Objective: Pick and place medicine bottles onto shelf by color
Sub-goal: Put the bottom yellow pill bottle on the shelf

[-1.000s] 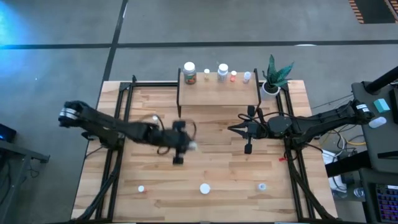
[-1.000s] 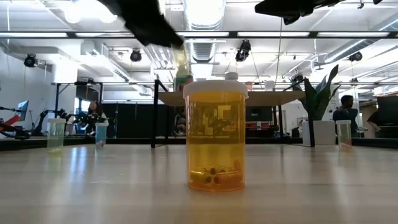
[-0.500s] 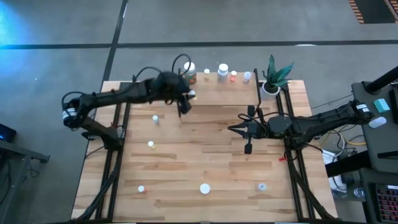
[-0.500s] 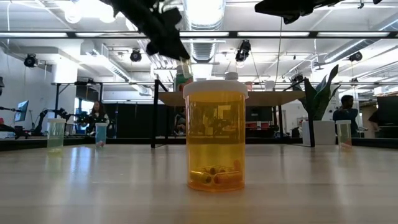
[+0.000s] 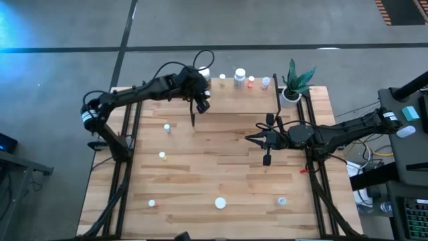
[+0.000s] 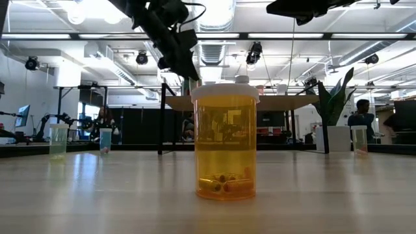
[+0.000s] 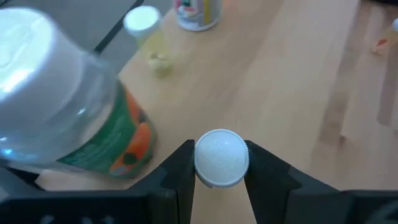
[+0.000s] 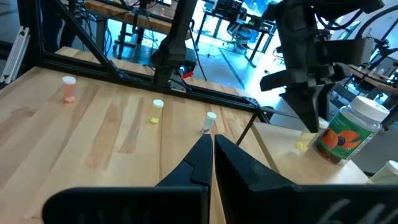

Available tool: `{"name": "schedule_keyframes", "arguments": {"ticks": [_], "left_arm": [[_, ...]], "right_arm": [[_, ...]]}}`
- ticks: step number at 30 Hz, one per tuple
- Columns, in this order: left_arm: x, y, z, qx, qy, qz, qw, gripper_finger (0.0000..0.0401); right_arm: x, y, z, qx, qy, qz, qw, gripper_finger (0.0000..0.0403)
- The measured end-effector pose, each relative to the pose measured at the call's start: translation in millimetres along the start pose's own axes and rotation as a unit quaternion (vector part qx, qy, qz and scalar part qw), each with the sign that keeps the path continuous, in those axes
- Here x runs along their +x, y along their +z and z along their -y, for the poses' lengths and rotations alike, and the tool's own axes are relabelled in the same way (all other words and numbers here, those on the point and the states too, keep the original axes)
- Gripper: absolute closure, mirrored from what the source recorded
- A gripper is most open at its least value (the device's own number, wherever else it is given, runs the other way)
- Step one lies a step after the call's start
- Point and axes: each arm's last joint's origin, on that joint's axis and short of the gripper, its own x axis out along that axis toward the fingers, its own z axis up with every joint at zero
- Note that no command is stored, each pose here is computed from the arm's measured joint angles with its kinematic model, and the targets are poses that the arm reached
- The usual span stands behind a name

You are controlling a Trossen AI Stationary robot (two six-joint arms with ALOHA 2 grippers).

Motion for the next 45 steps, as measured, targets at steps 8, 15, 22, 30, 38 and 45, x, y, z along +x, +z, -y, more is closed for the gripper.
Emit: {"name": "schedule_keyframes", "arguments": {"ticks": [8, 15, 22, 30, 38, 45], "left_arm": [[-1.1, -0.8, -9.2, -0.01, 0.011, -0.001, 1.0, 0.0285], [1.0, -3.3, -9.6, -0.01, 0.011, -0.01, 1.0, 0.0278], [0.7, -2.9, -9.6, -0.01, 0.01, -0.009, 1.0, 0.0276], [0.3, -2.3, -9.7, -0.007, 0.01, -0.008, 1.0, 0.0276], [-0.7, -0.9, -9.8, 0.004, 0.01, -0.005, 1.0, 0.0276], [-2.9, -0.2, -10.4, 0.012, 0.011, -0.002, 1.0, 0.0276]], "right_arm": [[0.0, 0.0, 0.0, 0.0, 0.0, 0.0, 1.0, 0.0394], [0.0, 0.0, 0.0, 0.001, 0.0, 0.0, 1.0, 0.0394], [0.0, 0.0, 0.0, 0.002, 0.0, 0.0, 1.0, 0.0394], [0.0, 0.0, 0.0, 0.002, 0.0, 0.0, 1.0, 0.0394], [0.0, -0.2, -0.1, 0.006, 0.0, -0.001, 1.0, 0.0394], [0.0, -0.5, -0.1, 0.006, 0.001, -0.002, 1.0, 0.0394]]}}
